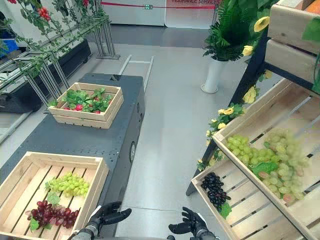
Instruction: Pick up the fruits from the basket on one side to the basket on the other side
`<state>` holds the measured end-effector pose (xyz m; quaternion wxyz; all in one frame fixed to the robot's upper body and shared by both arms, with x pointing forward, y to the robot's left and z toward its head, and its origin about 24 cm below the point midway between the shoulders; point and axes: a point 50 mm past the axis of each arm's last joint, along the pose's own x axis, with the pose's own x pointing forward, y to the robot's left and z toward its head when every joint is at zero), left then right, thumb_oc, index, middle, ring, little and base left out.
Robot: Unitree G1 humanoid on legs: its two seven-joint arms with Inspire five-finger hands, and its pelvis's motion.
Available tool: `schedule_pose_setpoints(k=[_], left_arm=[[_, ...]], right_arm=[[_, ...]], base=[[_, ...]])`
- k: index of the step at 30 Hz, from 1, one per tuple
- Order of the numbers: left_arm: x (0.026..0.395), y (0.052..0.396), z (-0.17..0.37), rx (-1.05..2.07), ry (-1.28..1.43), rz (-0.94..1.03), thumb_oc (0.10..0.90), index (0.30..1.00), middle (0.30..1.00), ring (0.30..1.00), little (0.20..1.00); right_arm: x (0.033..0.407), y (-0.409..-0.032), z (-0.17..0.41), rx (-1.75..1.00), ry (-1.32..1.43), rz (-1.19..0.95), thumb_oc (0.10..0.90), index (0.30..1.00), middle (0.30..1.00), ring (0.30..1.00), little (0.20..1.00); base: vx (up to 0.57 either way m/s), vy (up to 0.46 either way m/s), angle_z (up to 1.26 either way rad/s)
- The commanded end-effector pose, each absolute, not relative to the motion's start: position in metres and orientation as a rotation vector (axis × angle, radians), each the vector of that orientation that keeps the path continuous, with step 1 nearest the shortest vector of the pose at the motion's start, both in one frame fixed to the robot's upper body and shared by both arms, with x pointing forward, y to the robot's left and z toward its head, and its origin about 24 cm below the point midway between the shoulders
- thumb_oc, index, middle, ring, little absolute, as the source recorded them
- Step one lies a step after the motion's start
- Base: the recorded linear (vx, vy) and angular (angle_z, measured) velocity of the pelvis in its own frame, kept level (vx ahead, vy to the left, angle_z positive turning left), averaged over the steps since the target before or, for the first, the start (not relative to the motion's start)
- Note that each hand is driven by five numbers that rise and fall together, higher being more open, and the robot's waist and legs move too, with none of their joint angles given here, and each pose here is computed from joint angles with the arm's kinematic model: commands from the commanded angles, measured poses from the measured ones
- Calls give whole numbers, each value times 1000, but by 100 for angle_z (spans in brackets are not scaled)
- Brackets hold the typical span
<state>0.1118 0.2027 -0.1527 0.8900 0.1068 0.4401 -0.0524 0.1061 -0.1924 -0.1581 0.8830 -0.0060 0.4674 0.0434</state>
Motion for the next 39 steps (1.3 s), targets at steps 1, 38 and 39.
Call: schedule_pose_setpoints(k=[1, 38, 39], left_arm=[[126, 184, -154, 171, 920, -151, 800, 900, 900, 900, 900], [229, 205, -27, 675, -188, 0, 800, 900, 900, 900, 900], [234, 213, -16, 679, -226, 29, 800, 900, 900, 900, 900]], right_arm=[[146, -193, -142, 25, 801, 112, 800, 900, 900, 900, 900], [140, -225, -141, -40, 855, -40, 800, 900, 900, 900, 900], [138, -224, -142, -37, 855, -41, 800, 900, 900, 900, 900]], base=[[55, 225, 54], [0, 6, 0], [-19, 12, 6]])
